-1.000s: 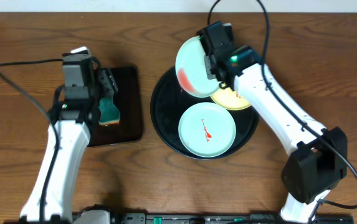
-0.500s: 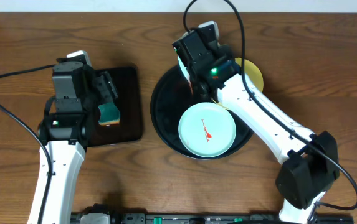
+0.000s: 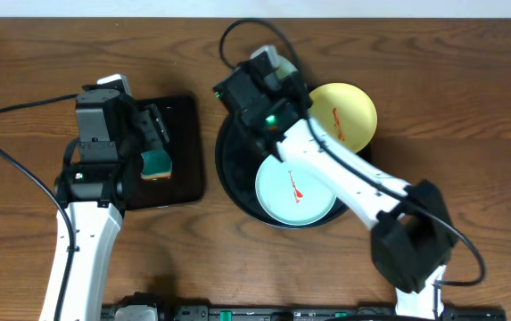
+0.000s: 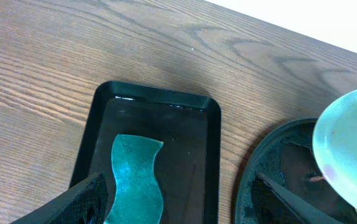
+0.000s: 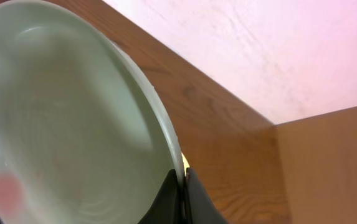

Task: Clean dirty plates on tray and stack at the side
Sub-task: 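Lift the pale green plate off the round tray with the right gripper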

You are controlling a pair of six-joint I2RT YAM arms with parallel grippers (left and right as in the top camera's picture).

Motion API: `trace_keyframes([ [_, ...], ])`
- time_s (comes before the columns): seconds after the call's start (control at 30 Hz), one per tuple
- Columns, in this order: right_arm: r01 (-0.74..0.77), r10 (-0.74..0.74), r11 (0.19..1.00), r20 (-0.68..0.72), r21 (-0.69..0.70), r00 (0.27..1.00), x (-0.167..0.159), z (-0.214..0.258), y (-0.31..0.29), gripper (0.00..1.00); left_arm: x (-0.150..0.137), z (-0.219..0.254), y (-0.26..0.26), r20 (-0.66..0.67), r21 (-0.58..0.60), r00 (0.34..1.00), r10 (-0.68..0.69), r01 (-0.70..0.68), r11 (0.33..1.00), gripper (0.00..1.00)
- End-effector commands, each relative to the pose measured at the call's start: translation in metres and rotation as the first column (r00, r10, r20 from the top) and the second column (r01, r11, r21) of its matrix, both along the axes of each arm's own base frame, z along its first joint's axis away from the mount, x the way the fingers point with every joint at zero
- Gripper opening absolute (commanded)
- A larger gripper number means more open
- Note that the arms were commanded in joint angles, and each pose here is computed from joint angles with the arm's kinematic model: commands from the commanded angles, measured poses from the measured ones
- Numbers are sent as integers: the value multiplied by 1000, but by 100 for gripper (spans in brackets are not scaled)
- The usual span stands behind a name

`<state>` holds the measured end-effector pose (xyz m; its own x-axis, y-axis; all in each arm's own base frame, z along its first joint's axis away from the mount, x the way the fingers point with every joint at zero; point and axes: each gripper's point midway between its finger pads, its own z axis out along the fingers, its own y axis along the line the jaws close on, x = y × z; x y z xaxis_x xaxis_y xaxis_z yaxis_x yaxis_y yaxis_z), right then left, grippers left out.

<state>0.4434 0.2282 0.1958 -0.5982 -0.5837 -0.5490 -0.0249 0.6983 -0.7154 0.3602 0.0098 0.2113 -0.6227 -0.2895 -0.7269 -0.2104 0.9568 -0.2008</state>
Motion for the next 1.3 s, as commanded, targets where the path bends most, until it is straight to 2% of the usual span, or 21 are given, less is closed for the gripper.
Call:
trace_keyframes([
  [0.0,56,-43,988,93,-146,995,-5,11,0,1,-1,5,-1,13,-3,1000,-1,1,1000,74],
  [0.2,89,-63,983,160,-162,985,-4,23,2,1,-1,5,-1,13,-3,1000,-1,1,1000,74],
  [0.5,82,-51,979,166,-186,985,-1,28,4,1,-1,5,-1,13,-3,1000,-1,1,1000,75],
  [0.63,11,14,979,117,-205,993,-5,23,20,1,-1,5,-1,13,-3,1000,0,0,1000,74],
  [0.73,65,-27,976,180,-208,983,-1,35,14,1,-2,4,-1,10,-3,1000,-1,1,1000,74],
  [0.87,6,24,972,127,-236,992,-4,29,23,1,-4,2,-1,-3,-3,1000,-1,1,1000,74],
  [1.17,-5,41,963,129,-270,991,-4,34,28,1,-4,2,-1,-6,-3,1000,-1,1,1000,74],
  [1.27,-11,45,970,137,-242,990,-2,34,30,1,-4,2,-1,-6,-3,1000,-1,1,1000,74],
])
